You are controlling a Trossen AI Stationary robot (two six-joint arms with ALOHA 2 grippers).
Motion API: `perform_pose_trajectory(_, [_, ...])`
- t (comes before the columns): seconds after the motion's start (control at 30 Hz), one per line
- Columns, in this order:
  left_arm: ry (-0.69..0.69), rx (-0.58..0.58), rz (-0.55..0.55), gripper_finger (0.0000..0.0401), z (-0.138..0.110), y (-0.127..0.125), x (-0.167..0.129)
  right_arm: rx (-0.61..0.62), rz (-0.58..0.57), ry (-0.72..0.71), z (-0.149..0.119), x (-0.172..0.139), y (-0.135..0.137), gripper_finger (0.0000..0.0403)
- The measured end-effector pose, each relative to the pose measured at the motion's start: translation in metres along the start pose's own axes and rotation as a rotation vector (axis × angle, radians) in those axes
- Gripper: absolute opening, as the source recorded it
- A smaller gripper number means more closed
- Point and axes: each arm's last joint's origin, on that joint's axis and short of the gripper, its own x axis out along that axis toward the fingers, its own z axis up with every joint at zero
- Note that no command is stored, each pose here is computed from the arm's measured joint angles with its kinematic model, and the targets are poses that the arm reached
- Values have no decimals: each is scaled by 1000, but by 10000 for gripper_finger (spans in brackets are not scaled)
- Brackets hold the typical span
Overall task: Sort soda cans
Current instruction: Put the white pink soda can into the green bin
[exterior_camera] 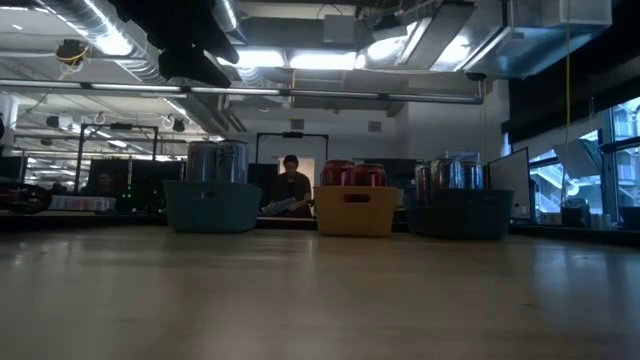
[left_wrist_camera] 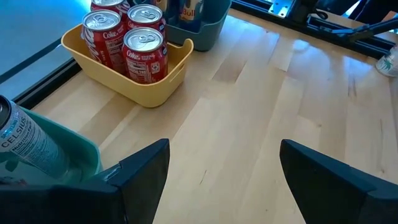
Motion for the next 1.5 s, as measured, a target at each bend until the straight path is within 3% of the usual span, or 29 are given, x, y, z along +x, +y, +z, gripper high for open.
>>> perform_pose_trajectory(0.57, [0,1,1,295,0,0,0,4,-23,70,-5,37,0,316])
perform_pose_trajectory(0.83, [0,29,1,295,0,0,0,40,-22,67,9,38,4,241])
perform_pose_trajectory(1.13, [0,45,0,295,0,0,0,-41,25,-74,62,31,16,241])
perform_pose_trajectory(1.5, [17,128,5,294,-2,-3,8,-168,22,-428,175,28,20,244])
